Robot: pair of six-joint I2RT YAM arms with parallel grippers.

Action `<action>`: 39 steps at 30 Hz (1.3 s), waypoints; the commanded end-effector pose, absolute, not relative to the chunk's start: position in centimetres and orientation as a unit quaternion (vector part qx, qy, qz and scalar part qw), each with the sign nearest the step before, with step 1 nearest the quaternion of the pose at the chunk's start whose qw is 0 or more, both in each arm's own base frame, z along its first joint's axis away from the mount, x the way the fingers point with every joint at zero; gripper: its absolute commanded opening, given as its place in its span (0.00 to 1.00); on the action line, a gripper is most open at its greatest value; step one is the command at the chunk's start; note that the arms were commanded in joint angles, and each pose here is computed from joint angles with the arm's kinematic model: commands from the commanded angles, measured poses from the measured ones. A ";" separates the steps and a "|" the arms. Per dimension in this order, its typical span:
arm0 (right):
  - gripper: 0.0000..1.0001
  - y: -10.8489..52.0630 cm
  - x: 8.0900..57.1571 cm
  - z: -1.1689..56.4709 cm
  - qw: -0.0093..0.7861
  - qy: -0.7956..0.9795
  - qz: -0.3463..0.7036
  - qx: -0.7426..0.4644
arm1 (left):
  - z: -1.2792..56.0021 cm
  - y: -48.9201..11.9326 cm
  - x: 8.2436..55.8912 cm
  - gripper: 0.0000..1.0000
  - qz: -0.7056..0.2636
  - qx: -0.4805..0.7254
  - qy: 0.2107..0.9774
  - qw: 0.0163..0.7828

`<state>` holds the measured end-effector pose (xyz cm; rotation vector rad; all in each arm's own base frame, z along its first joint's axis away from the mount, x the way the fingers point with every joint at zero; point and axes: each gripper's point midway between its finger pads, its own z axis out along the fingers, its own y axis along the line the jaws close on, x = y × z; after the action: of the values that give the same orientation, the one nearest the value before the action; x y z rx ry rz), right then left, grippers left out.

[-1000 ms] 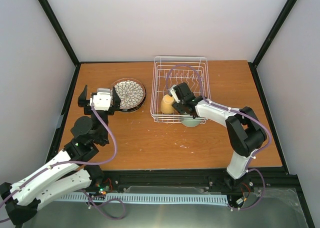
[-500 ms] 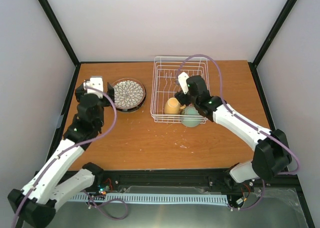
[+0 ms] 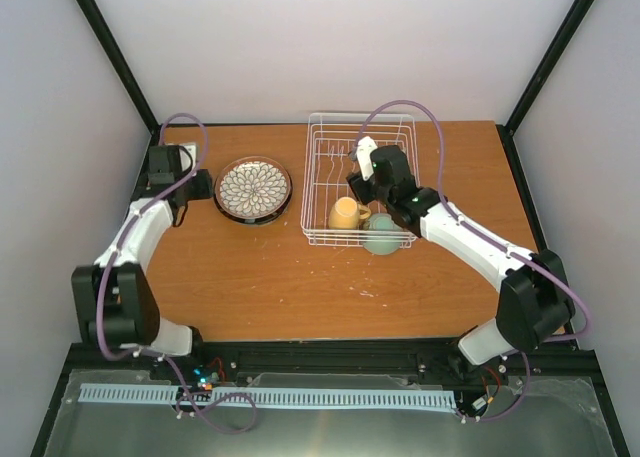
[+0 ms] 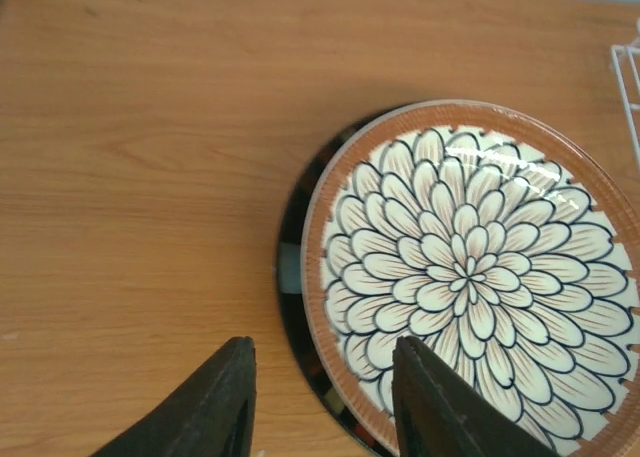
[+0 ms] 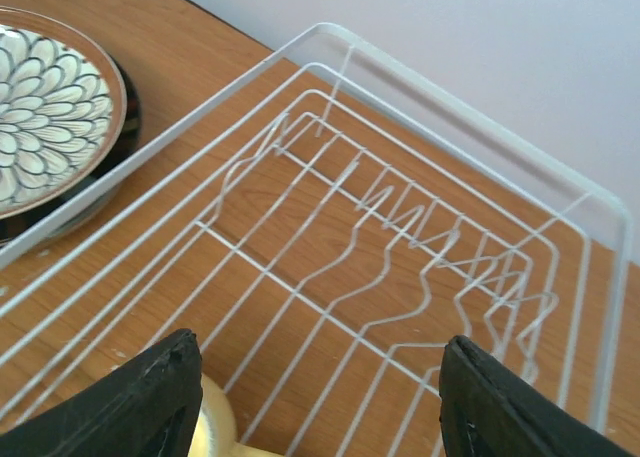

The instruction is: Load the mixed dishes into the dish rack

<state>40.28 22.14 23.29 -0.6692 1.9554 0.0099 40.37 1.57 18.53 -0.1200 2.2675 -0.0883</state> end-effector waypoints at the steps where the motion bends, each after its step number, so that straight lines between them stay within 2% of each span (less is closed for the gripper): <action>1: 0.65 23.9 40.6 23.8 0.512 0.813 0.064 -0.269 | 16.9 -0.3 42.3 0.36 -0.129 -0.021 0.920 0.369; 10: 0.67 23.7 40.8 23.3 0.501 0.819 0.062 -0.274 | 13.2 -0.9 43.5 0.29 -0.181 -0.010 0.937 0.299; 39: 0.70 23.9 40.6 22.6 0.486 0.822 0.064 -0.290 | 8.3 -0.2 44.6 0.30 -0.174 -0.017 0.953 0.249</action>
<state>40.17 23.66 21.98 -0.7024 2.0097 0.1462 43.40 -0.36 7.75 -0.0752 2.6204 -0.4606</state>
